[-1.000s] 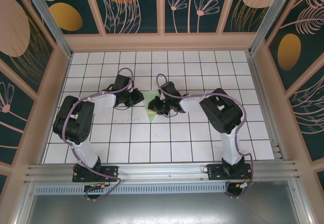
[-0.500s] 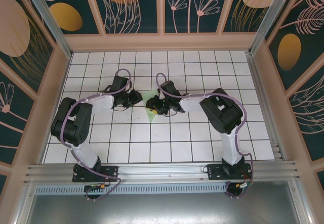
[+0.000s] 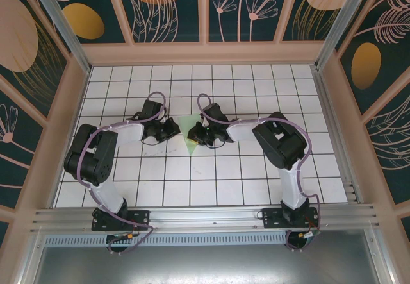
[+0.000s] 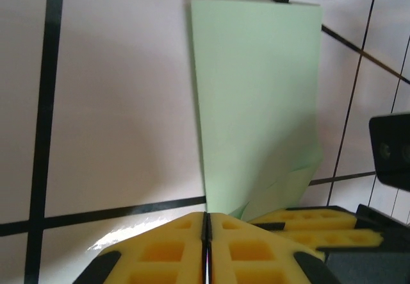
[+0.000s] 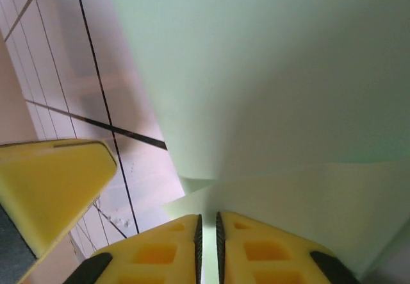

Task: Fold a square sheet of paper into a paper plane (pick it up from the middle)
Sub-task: Third fold the triangle at the center of the table.

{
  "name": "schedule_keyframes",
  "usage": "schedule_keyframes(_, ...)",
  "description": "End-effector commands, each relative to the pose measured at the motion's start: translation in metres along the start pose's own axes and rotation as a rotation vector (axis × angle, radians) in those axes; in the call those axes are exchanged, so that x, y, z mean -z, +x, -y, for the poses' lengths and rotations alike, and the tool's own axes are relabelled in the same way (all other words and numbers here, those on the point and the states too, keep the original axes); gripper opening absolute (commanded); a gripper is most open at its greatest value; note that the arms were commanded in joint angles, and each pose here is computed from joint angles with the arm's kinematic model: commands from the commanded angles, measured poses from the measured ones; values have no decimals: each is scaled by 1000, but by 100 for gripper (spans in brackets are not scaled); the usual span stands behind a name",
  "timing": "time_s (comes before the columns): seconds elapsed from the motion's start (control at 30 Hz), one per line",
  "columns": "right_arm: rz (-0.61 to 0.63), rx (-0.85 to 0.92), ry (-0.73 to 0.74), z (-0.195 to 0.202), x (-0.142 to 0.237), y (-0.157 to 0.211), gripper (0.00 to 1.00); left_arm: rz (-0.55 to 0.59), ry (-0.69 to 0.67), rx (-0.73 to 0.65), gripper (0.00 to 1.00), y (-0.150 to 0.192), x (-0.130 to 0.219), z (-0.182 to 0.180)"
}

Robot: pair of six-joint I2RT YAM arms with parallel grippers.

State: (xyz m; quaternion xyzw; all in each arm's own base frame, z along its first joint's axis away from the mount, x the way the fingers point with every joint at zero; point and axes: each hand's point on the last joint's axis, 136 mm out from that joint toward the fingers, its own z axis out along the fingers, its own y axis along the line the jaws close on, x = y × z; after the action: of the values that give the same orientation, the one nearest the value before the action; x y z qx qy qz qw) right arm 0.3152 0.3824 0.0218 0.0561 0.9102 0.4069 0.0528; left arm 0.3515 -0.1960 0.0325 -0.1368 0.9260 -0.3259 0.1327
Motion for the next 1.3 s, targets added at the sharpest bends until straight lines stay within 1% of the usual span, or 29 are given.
schedule_keyframes(0.0,-25,-28,117,35,-10,11,11,-3,55,-20,9,2,6,10)
schedule_keyframes(0.07,-34,-29,131,39,-11,12,4,-18,68,-18,8,7,5,11)
schedule_keyframes(0.17,-35,-29,154,45,-11,13,0,-37,86,-25,7,14,2,15)
schedule_keyframes(0.37,-38,-32,186,51,-11,14,0,-60,100,-53,3,24,-2,25)
schedule_keyframes(0.57,-38,-34,189,51,-11,15,0,-68,94,-64,0,27,-8,27)
schedule_keyframes(0.9,-34,-29,175,47,-10,15,0,-58,9,-71,0,25,-18,12)
schedule_keyframes(1.07,-24,-12,130,35,-7,13,0,-63,-12,-66,0,26,-23,6)
schedule_keyframes(1.27,11,31,33,3,7,6,0,-67,-38,-68,0,27,-25,-1)
